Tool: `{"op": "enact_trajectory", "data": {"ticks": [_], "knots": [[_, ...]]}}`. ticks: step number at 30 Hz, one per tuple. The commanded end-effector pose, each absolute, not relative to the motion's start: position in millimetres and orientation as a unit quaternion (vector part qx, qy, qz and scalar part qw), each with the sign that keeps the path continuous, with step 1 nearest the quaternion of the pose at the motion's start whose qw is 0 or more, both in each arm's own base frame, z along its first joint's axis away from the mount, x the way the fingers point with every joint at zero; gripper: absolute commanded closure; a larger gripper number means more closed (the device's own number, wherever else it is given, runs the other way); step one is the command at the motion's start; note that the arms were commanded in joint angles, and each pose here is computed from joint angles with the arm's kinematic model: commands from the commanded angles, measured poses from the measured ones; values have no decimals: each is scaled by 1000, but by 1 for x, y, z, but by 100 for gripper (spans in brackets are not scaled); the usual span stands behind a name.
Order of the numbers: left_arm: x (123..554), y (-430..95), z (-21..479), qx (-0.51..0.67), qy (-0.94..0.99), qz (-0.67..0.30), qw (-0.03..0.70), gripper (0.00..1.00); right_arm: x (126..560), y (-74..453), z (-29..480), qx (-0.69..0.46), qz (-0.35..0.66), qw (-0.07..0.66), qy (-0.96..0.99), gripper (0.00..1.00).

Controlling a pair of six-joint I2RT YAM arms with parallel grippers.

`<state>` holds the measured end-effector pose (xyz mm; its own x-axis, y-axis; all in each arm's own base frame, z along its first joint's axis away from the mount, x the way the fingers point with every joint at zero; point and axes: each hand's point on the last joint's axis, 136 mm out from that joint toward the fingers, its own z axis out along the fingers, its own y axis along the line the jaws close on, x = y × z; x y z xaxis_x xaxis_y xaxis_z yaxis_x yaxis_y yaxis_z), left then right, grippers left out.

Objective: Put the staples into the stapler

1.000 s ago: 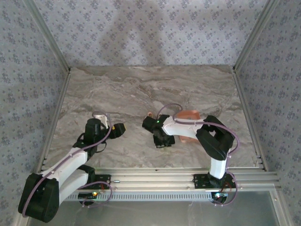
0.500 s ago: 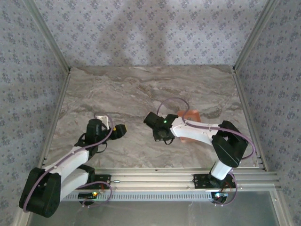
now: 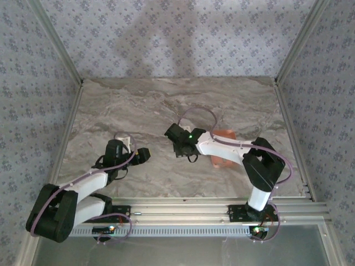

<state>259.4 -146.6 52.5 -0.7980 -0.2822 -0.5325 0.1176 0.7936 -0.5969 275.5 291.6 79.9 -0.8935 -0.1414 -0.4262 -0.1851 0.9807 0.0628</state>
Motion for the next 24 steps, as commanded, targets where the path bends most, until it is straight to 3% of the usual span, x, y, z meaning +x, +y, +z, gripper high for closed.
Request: {"op": "enact_trajectory", "data": {"ticks": [1, 24], "knots": [[273, -151, 67, -38, 882, -324, 340, 21, 292, 301, 85, -98, 59, 228, 967, 85], [275, -149, 66, -46, 884, -317, 340, 21, 317, 303, 60, -121, 52, 218, 967, 85]]}}
